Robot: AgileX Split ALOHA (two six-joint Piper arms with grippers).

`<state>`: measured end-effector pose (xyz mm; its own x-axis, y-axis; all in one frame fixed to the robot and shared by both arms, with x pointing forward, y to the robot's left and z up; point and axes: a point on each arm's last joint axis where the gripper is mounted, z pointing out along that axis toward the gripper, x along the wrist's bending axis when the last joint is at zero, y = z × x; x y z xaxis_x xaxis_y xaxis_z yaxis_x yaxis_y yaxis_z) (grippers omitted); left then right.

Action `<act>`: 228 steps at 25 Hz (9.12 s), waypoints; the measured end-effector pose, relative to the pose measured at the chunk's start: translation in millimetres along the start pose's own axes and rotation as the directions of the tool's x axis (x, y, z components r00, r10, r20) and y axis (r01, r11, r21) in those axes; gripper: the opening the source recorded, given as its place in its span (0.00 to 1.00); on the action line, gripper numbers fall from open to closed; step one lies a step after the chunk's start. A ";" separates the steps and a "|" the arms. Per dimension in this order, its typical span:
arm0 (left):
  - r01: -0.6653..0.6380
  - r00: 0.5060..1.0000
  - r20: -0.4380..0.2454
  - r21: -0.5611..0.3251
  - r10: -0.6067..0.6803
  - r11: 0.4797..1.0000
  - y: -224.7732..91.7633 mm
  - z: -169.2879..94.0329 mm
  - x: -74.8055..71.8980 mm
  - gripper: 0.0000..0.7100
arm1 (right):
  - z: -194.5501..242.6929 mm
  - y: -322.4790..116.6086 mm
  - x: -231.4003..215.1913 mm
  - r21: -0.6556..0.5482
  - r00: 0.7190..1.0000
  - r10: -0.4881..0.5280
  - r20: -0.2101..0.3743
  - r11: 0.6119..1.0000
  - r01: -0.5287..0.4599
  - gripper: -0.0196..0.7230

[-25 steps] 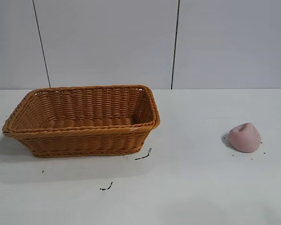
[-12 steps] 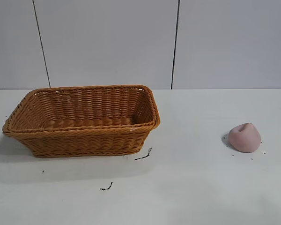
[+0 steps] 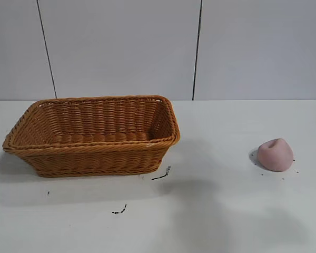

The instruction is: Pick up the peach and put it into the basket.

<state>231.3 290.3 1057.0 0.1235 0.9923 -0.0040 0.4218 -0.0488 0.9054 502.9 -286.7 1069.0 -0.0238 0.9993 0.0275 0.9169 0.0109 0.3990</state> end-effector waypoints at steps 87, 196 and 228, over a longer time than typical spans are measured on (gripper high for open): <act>0.000 1.000 0.000 0.000 0.000 1.000 0.0 0.0 0.0 0.98 | 45.4 179.9 72.2 -0.067 0.981 -0.179 -0.080 0.982 0.174 0.02; 0.000 1.000 0.000 0.000 0.000 1.000 0.0 0.0 0.0 0.98 | -63.6 -42.4 -9.7 0.046 1.000 -0.009 0.019 0.999 0.009 0.96; 0.000 1.000 0.000 0.000 0.000 1.000 0.0 0.0 0.0 0.98 | -90.7 -249.1 -3.0 -0.649 1.000 -0.014 0.025 0.760 0.027 0.96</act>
<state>231.3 290.3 1057.0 0.1235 0.9923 -0.0040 0.4218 -0.0488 0.9054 238.4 -295.6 1052.6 -0.0269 0.9996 -0.0012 0.4381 0.0129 0.8989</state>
